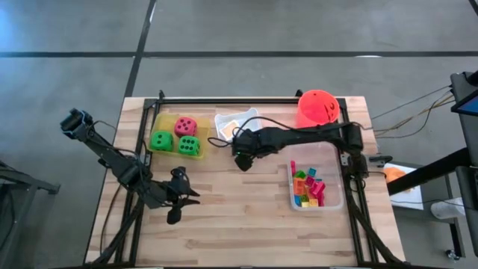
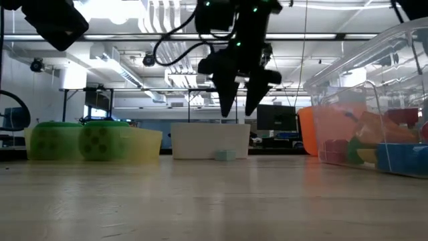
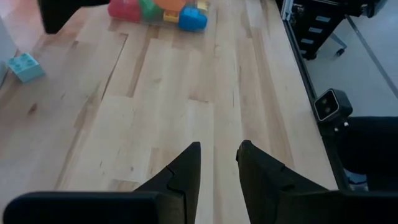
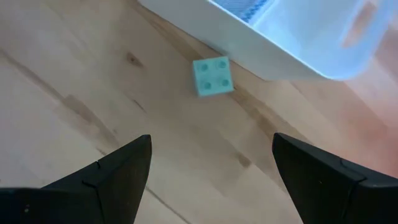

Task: Pick & Place Toys
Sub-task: Put the light blue game piece into the transparent bin

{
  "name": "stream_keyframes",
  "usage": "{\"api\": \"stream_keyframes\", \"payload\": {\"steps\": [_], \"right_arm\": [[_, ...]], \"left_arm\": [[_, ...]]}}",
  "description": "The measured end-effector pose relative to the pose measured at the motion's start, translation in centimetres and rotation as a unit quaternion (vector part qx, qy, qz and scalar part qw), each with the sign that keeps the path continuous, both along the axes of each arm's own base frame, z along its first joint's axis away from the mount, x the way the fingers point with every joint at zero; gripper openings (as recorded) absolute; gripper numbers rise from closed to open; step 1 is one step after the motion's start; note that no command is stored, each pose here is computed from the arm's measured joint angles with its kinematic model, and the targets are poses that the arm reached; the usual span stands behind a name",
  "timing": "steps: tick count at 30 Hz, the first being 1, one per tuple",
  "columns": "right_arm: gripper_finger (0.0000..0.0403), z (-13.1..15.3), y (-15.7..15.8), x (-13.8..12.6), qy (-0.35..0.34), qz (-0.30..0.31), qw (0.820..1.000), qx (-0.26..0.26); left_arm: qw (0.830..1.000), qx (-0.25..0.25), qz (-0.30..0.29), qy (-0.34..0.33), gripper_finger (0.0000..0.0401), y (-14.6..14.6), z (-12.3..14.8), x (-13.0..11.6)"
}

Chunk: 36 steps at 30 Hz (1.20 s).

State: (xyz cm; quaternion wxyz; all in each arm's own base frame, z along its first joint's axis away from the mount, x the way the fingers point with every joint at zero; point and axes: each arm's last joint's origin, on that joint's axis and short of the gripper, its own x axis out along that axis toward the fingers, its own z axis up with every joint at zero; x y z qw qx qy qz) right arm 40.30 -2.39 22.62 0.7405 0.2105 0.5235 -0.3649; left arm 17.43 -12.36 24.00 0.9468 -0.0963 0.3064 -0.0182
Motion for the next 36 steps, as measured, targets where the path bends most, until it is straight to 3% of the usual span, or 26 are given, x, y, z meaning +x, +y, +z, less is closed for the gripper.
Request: {"api": "stream_keyframes", "payload": {"steps": [13,36], "right_arm": [[0.0329,-4.1,-3.1,3.2,0.027,0.017,0.999,0.022],[0.0329,-7.8,-6.8,2.4,-0.011,0.013,0.999,0.047]], "left_arm": [[1.000,-0.010,0.010,0.015,0.0102,0.1,-0.3,-0.2],[1.000,-0.011,0.011,0.018,0.0102,0.1,-0.4,-0.2]]}}
